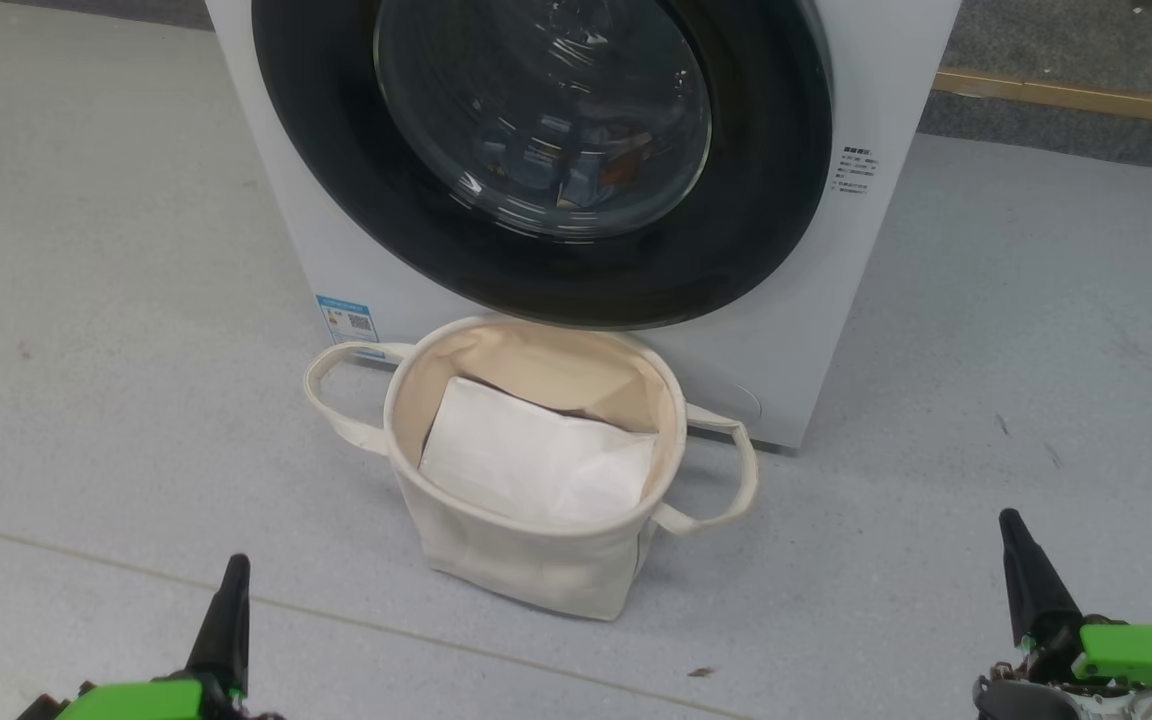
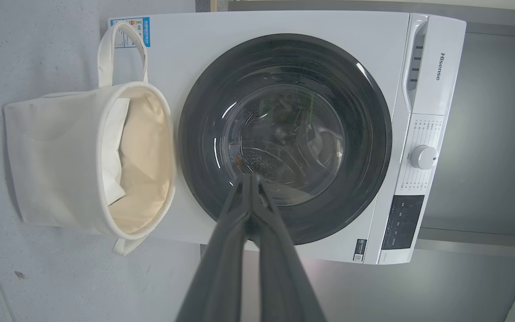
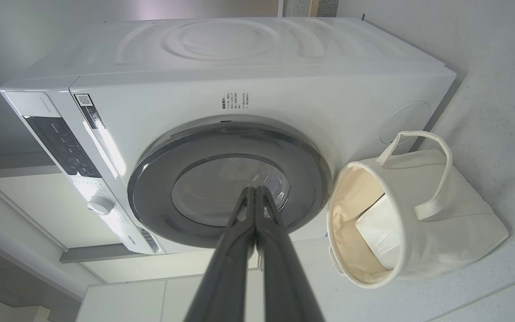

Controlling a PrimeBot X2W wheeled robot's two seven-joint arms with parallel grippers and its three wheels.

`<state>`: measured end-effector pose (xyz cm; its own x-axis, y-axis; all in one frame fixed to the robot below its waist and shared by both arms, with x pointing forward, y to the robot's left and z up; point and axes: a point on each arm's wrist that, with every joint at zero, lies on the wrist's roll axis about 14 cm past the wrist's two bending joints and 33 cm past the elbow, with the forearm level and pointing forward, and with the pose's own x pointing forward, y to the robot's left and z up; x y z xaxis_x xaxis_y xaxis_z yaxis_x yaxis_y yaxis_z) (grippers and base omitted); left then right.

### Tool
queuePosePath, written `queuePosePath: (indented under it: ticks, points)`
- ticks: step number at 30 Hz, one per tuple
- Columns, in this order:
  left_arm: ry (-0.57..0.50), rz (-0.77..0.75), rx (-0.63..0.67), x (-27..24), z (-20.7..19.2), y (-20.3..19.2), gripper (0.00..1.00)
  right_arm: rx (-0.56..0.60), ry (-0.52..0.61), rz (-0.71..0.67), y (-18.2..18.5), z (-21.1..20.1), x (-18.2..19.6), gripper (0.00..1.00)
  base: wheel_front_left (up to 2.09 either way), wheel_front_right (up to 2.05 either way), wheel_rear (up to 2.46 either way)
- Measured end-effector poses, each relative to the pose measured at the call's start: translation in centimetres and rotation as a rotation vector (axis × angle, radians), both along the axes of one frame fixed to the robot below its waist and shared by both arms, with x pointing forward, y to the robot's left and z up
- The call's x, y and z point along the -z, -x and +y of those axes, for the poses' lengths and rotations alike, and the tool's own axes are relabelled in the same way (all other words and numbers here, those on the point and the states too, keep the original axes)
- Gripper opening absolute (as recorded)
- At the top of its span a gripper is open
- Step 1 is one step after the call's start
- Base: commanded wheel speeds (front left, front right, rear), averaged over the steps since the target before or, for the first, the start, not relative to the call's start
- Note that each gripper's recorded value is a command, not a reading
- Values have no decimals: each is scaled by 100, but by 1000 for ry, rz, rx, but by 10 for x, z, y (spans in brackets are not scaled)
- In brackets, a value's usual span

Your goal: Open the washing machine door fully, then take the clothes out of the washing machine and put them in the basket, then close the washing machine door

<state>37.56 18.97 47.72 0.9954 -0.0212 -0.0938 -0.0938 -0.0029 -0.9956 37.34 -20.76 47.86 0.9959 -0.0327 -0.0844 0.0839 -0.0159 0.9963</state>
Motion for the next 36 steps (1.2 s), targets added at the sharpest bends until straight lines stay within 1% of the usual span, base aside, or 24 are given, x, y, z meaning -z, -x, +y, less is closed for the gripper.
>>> queuePosePath:
  ticks: [36]
  points:
    - [0,0,0,0,0,0,0,0,0,0,0,0,0,0,0,0,0]
